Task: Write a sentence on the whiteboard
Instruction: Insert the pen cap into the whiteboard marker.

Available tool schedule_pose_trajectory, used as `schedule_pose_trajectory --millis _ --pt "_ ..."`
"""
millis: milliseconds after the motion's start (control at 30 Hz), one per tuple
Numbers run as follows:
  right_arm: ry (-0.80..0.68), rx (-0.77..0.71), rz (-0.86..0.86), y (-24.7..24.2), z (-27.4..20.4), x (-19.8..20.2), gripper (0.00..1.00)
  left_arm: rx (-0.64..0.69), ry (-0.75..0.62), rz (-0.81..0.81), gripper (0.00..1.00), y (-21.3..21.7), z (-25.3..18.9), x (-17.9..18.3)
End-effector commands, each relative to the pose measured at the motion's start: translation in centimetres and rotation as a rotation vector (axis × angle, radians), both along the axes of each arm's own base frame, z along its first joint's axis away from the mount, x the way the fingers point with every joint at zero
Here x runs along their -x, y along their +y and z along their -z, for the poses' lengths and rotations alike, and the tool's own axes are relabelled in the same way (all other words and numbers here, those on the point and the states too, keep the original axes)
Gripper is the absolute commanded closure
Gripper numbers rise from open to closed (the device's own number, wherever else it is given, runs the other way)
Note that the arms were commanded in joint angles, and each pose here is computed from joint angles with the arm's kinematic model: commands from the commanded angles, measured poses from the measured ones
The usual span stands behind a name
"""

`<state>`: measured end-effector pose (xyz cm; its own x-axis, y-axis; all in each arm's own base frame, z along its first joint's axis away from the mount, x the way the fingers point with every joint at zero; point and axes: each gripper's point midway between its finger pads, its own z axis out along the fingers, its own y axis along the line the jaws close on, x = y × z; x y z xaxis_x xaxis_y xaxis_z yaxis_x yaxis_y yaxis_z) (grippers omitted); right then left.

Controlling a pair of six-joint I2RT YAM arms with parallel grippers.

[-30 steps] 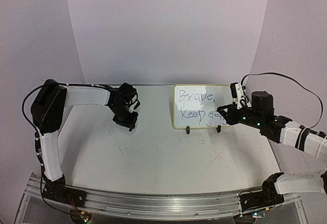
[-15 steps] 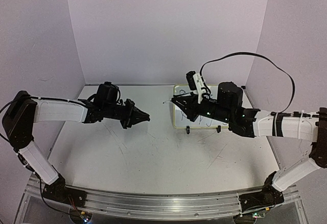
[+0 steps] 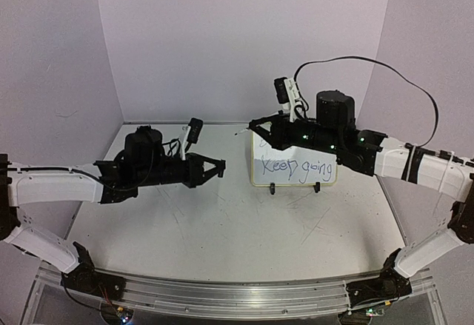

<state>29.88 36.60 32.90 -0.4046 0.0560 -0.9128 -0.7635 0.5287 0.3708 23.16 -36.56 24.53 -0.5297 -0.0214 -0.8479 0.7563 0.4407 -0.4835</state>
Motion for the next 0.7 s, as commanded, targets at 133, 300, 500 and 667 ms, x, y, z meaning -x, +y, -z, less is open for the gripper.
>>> schedule_pose_trajectory --millis 133,300,500,667 --pt "0.125 0.08 -0.1 -0.4 0.5 2.4 1.0 -0.414 -0.793 -0.129 1.0 2.7 2.0 -2.7" --pt "0.142 0.124 -0.105 0.7 2.5 2.5 1.0 -0.409 -0.856 -0.06 1.0 1.9 2.0 -1.9" --pt "0.1 0.137 -0.075 2.7 3.1 2.2 1.0 -0.413 -0.851 -0.03 1.0 1.5 2.8 -1.7" --pt "0.102 0.162 -0.084 4.4 4.3 2.6 1.0 -0.407 -0.819 -0.019 1.0 1.2 3.5 -1.7"
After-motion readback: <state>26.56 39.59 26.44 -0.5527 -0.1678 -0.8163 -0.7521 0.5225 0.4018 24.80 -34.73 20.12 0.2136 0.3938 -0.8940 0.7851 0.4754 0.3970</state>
